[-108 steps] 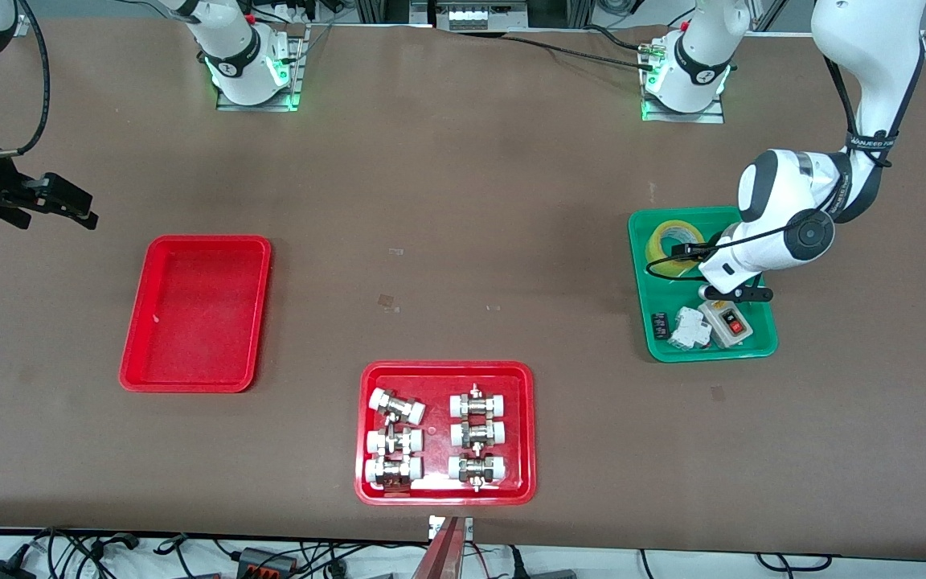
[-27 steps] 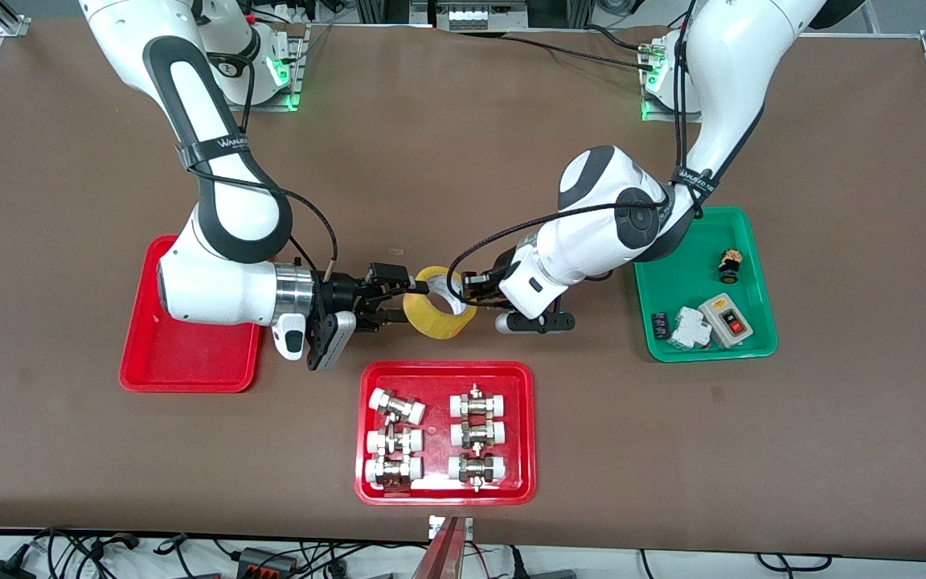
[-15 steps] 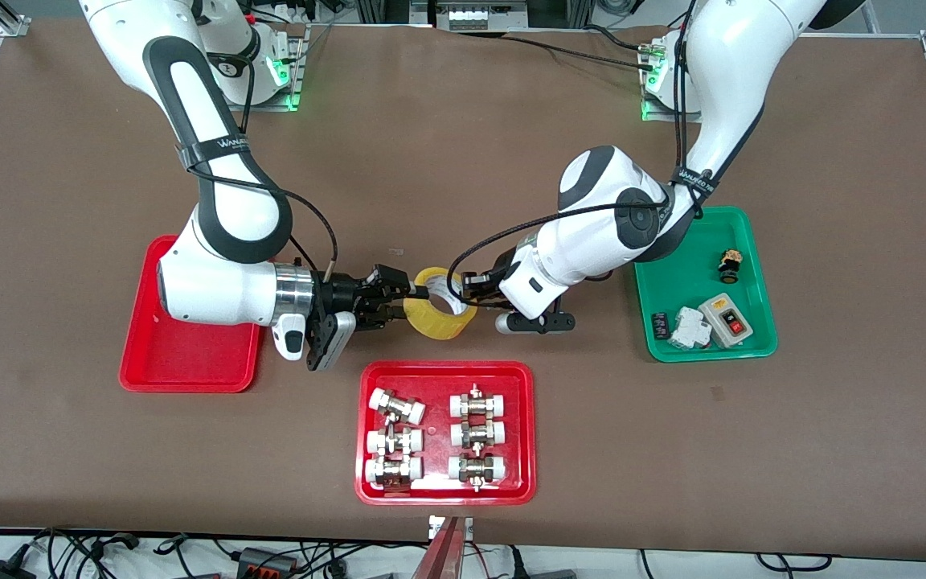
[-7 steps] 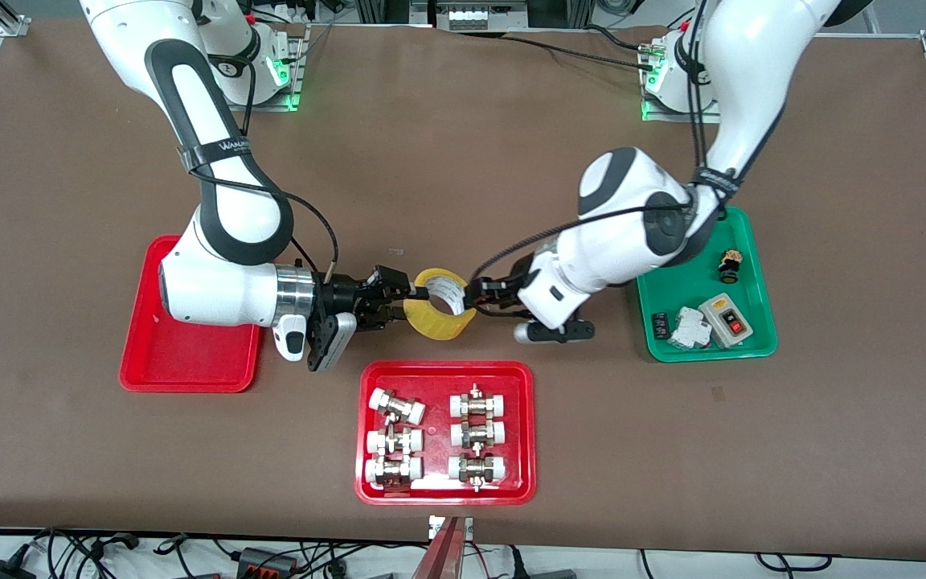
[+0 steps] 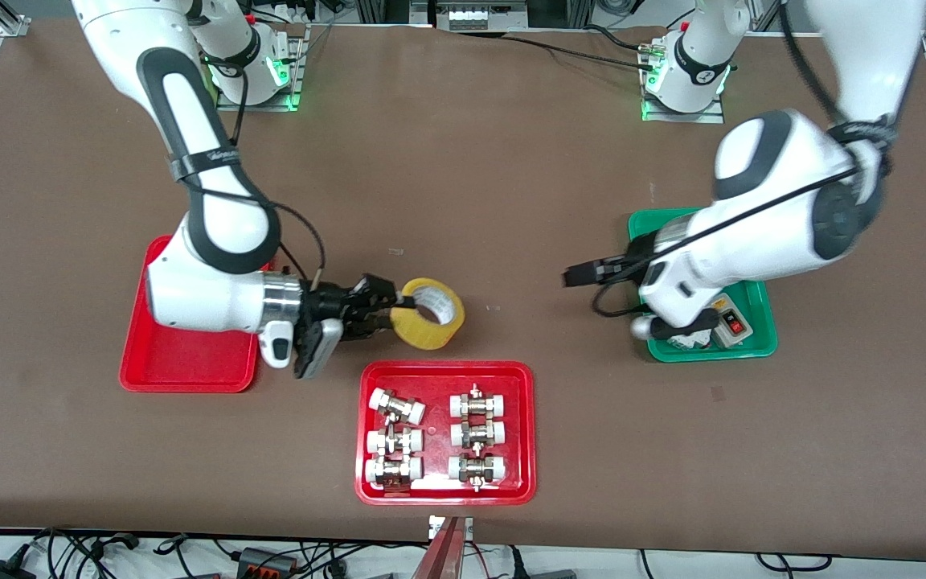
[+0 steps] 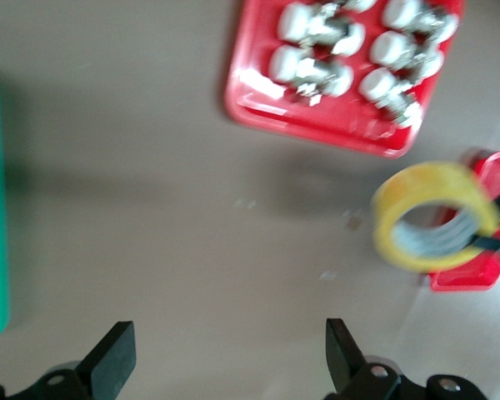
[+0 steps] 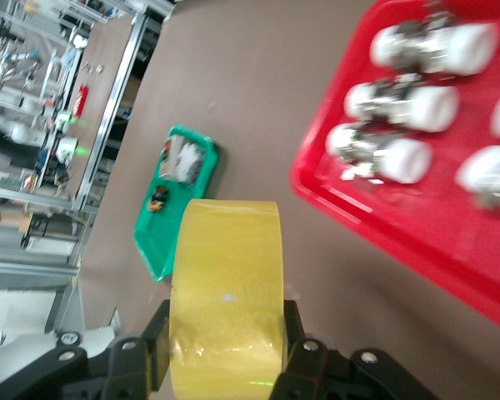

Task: Left arm passes tape to right arm into tray
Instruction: 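Open the left gripper and withdraw while the right gripper carries tape, then lower the tape into the empty red tray with the right gripper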

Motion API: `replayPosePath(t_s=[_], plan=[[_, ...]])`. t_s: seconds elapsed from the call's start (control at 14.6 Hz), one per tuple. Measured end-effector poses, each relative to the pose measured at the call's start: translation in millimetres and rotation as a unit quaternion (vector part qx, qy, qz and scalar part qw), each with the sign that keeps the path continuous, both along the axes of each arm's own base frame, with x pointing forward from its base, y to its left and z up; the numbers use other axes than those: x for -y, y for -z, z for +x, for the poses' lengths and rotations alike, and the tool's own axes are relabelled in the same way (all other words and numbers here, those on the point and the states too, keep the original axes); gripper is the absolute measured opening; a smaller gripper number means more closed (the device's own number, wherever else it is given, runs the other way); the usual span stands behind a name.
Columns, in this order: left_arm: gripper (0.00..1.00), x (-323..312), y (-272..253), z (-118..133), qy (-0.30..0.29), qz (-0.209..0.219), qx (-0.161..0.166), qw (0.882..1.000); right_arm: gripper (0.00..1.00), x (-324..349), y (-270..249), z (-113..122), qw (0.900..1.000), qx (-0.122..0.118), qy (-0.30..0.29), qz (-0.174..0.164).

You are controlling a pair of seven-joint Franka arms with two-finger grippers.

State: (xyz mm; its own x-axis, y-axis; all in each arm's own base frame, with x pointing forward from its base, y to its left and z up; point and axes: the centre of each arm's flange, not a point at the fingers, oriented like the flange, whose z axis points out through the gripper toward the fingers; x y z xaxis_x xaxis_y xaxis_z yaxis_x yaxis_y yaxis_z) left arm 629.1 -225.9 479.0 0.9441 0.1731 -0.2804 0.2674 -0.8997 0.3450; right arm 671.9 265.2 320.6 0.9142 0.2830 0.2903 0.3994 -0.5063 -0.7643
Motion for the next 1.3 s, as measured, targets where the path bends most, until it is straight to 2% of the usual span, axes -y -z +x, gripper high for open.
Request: replayPosePath(t_s=[0.14,0.21,0.34,0.55,0.82,0.96,1.3], plan=[[1.0,-31.1,-13.1,-9.6,0.036,0.062,-0.002,0.997,0.53,69.0,6.2,17.1,0.999,-0.028,0.029,-0.005],[1.0,-45.2,-17.6,-13.4,0.063,0.086,0.0,0.994,0.53,110.7,9.3,23.6,0.998,-0.047,0.047,-0.019],[1.0,-84.2,-28.5,-17.9,0.111,0.107,-0.004,0.988,0.53,195.0,16.4,28.2,0.993,-0.075,0.072,-0.053],[1.0,-157.1,-33.1,-17.1,0.144,0.138,-0.012,0.98,0.53,299.6,29.2,18.3,0.983,-0.116,0.1,-0.1],[1.0,-189.8,-39.8,-16.7,0.141,0.18,-0.01,0.974,0.53,405.6,70.9,-15.2,0.97,-0.188,0.131,-0.082],[1.0,-193.1,-55.8,-13.6,0.135,0.187,0.007,0.973,0.53,423.5,96.2,-24.4,0.968,-0.202,0.132,-0.072],[1.0,-215.2,-73.1,-8.1,0.112,0.201,0.033,0.973,0.53,402.6,128.2,-31.7,0.965,-0.238,0.101,-0.053]])
